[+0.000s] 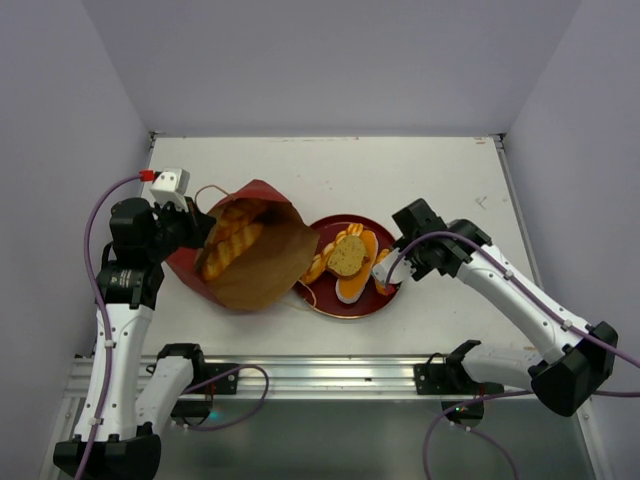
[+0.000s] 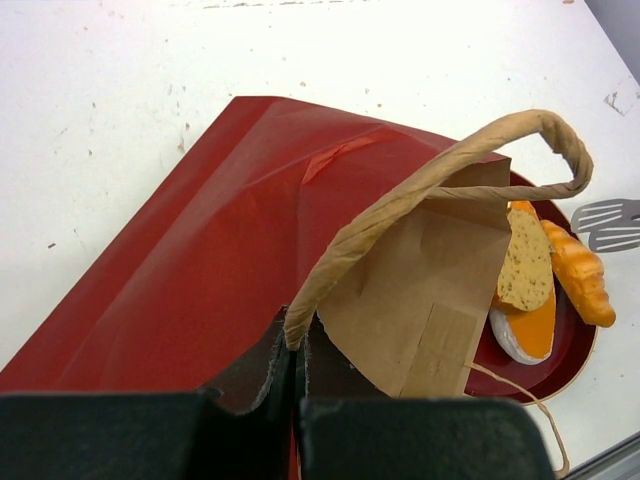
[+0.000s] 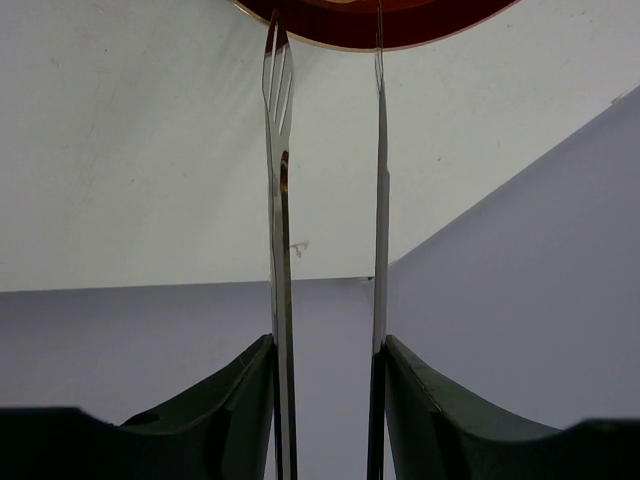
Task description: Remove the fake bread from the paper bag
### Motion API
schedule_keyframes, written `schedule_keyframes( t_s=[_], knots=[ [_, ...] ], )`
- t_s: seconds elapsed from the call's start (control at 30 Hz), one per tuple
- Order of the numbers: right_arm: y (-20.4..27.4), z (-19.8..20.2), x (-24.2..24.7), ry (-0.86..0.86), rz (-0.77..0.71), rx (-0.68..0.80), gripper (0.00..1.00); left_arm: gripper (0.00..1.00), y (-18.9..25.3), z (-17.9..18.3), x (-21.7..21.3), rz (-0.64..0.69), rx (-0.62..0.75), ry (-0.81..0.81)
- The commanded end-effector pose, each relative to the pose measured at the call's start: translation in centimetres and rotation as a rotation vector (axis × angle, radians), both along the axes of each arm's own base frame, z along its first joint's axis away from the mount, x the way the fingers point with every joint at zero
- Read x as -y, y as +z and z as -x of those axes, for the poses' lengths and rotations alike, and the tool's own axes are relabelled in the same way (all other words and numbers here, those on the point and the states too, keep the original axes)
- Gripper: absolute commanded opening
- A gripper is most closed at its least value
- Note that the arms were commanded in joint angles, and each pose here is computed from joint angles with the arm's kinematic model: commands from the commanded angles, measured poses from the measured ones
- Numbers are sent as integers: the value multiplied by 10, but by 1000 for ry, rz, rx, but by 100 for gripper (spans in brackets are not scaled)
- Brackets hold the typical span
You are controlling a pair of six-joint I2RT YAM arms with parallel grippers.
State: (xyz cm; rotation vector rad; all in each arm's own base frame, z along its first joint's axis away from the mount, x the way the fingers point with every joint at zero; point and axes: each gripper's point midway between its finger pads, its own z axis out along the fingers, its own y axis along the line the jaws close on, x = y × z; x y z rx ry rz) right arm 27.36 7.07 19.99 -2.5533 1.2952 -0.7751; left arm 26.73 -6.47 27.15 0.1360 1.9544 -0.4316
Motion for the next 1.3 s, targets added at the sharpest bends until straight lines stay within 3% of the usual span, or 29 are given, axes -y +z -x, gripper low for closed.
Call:
schedule_keyframes(
  t_s=[0.0,0.43,0.67,1.07,1.27],
  knots=[
    [24,-12,13,-51,31,78,48,0,25,-1,0,-8,70,-8],
    [50,-26,5,-143,-146,116,47,0,27,-2,-2,-14,74,-4],
    [78,-22,-22,-171,-336,99,45,0,21,-3,-6,-30,59,12],
    [142,27,-115,-33,-583,53,42,0,14,-3,-9,-41,42,31],
    [146,53,-148,73,-597,10,42,0,10,-5,-8,-22,31,35]
  ],
)
